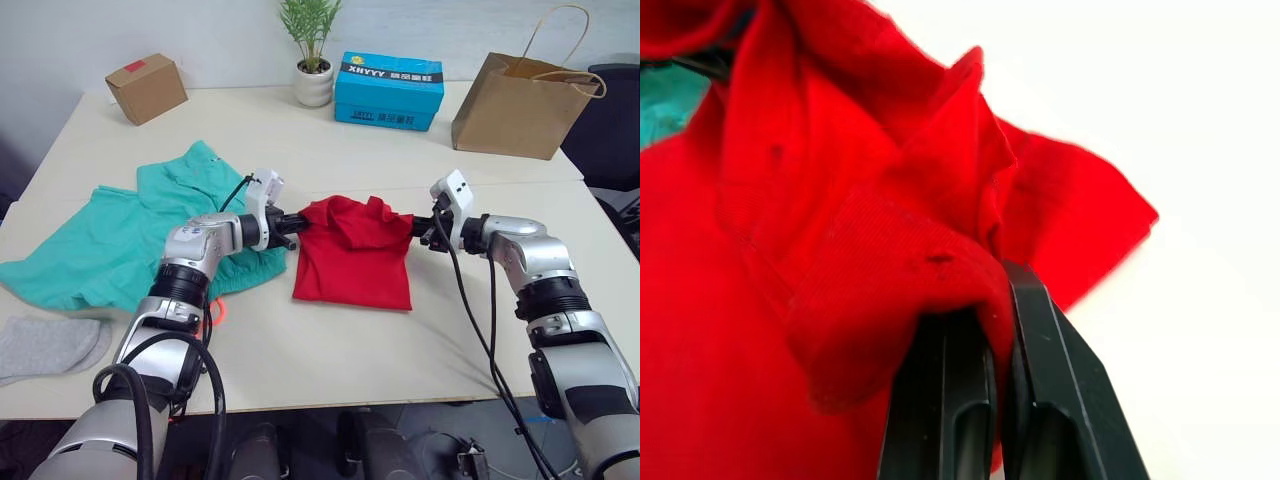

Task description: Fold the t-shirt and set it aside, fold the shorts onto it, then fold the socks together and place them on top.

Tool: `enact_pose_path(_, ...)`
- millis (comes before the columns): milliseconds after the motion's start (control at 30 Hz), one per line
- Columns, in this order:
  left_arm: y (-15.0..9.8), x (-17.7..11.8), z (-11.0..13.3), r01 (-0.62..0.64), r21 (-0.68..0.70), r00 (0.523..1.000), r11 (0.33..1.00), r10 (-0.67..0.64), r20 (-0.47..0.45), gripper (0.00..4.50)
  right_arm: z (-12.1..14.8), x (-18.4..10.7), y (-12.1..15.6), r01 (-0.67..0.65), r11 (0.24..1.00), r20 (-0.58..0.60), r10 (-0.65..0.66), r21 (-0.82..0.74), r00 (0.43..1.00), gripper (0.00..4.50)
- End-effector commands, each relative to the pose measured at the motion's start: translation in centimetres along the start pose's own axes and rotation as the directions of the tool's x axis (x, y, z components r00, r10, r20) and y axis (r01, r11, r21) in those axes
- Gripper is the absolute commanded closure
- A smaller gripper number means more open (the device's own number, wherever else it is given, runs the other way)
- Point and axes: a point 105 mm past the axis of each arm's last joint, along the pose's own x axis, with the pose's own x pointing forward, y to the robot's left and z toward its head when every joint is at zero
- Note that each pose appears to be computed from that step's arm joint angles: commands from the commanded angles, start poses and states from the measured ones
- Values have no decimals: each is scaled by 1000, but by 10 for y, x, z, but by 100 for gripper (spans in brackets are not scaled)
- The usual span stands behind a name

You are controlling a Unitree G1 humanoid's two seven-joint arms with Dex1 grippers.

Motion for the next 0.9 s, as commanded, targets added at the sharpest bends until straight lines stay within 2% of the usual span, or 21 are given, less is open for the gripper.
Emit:
enact_pose_path(33,6,-2,14,-43,25,998,999,42,39,449,18,-3,-6,24,1000,49,-25,7,998,450)
enact_pose_path(100,9,-4,15,-57,23,997,998,56,49,449,17,0,-5,12,998,49,-15,66,999,450)
enact_pose_path(133,11,-6,15,-70,19,996,997,69,55,400,20,1,-5,17,998,66,-22,63,998,400)
enact_pose_path(200,13,-10,18,-80,16,994,997,79,77,351,25,2,-12,84,995,101,-90,62,991,349)
enact_pose_path(267,17,-15,21,-115,20,988,993,112,107,285,33,2,-19,142,988,155,-149,57,977,276)
enact_pose_path(367,25,-22,35,-198,40,959,979,185,216,189,44,-2,-29,226,970,244,-242,94,939,171)
enact_pose_path(467,29,-29,48,-255,41,920,966,230,318,90,46,-6,-36,265,951,284,-301,159,910,68)
enact_pose_path(567,28,-36,58,-299,95,887,950,239,396,5,45,-13,-41,280,932,317,-343,228,884,67)
enact_pose_path(667,24,-45,64,-317,160,867,935,217,449,5,48,-21,-42,279,922,355,-363,267,861,67)
enact_pose_path(733,9,-55,61,-270,327,896,906,112,429,5,59,-33,-26,216,962,421,-267,165,867,67)
enact_pose_path(767,-4,-62,56,-226,472,918,852,25,395,5,67,-39,-6,175,984,455,-149,-14,878,67)
enact_pose_path(800,-17,-66,43,-147,596,949,790,-57,310,5,63,-40,21,75,981,394,1,-178,919,67)
enact_pose_path(867,-32,-73,22,-17,718,973,696,-155,173,5,47,-41,59,-85,921,256,193,-380,947,67)
enact_pose_path(900,-39,-77,8,67,748,975,660,-202,90,5,31,-42,71,-160,883,151,249,-441,957,67)
